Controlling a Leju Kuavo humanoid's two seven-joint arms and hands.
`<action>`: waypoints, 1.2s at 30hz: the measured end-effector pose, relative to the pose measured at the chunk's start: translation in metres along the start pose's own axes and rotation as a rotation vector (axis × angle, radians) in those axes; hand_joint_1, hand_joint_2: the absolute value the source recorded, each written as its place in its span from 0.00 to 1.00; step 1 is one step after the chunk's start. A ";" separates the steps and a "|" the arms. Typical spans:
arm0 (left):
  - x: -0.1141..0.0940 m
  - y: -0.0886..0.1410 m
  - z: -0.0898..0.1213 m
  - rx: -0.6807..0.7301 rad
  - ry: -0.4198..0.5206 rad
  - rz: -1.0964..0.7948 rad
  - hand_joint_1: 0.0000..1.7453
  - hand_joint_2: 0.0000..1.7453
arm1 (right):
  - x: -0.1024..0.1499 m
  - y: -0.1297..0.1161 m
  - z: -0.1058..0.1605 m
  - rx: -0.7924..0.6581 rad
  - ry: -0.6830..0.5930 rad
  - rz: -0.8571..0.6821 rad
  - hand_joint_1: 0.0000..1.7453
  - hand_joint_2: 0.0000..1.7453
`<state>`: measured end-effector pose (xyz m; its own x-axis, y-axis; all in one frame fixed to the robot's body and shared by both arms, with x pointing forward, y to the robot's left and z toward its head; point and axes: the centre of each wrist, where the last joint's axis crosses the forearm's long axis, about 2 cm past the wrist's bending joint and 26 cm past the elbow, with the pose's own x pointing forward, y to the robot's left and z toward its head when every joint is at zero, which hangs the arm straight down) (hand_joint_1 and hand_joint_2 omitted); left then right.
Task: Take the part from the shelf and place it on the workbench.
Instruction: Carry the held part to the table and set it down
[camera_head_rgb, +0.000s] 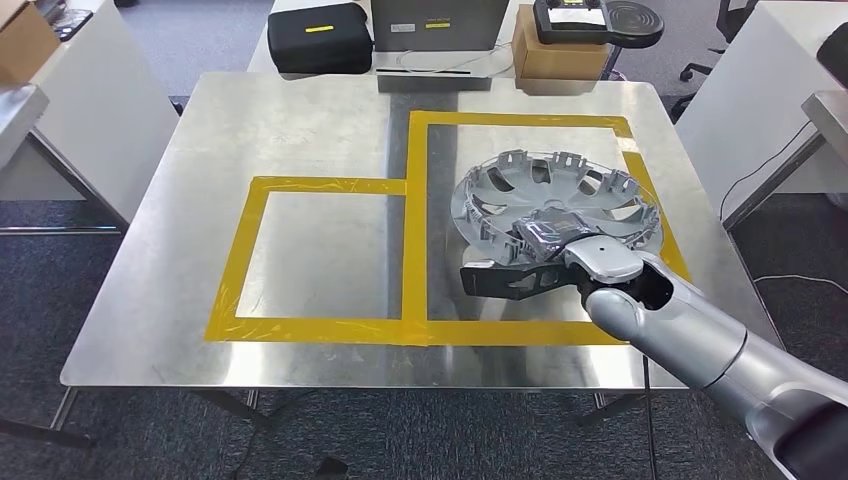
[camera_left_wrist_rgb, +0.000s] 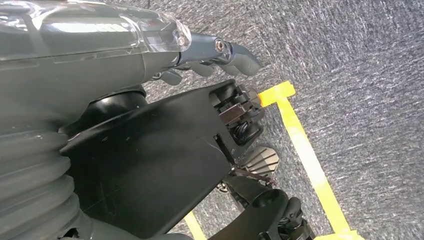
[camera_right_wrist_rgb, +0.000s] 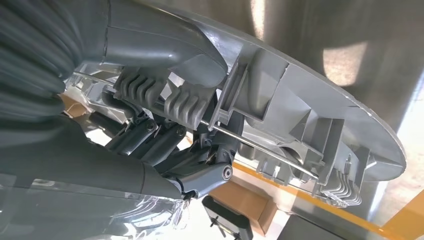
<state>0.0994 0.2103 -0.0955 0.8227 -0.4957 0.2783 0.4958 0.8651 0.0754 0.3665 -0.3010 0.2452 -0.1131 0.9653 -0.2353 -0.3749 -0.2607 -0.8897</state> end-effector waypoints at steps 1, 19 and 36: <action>0.000 0.000 0.000 0.000 0.000 0.000 0.00 1.00 | 0.001 0.001 0.000 0.000 -0.005 0.002 1.00 1.00; 0.000 0.000 0.000 0.002 -0.014 -0.017 0.00 1.00 | 0.018 -0.004 -0.003 -0.018 -0.061 0.021 0.00 1.00; -0.009 -0.001 0.000 0.015 -0.001 0.015 0.00 0.00 | -0.004 -0.032 0.010 -0.295 -0.136 -0.404 0.00 1.00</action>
<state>0.0912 0.2146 -0.0979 0.8297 -0.4826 0.2805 0.4792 0.8735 0.0855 0.3694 -0.2969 0.2783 -0.1389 0.9729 0.1851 -0.1405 0.1657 -0.9761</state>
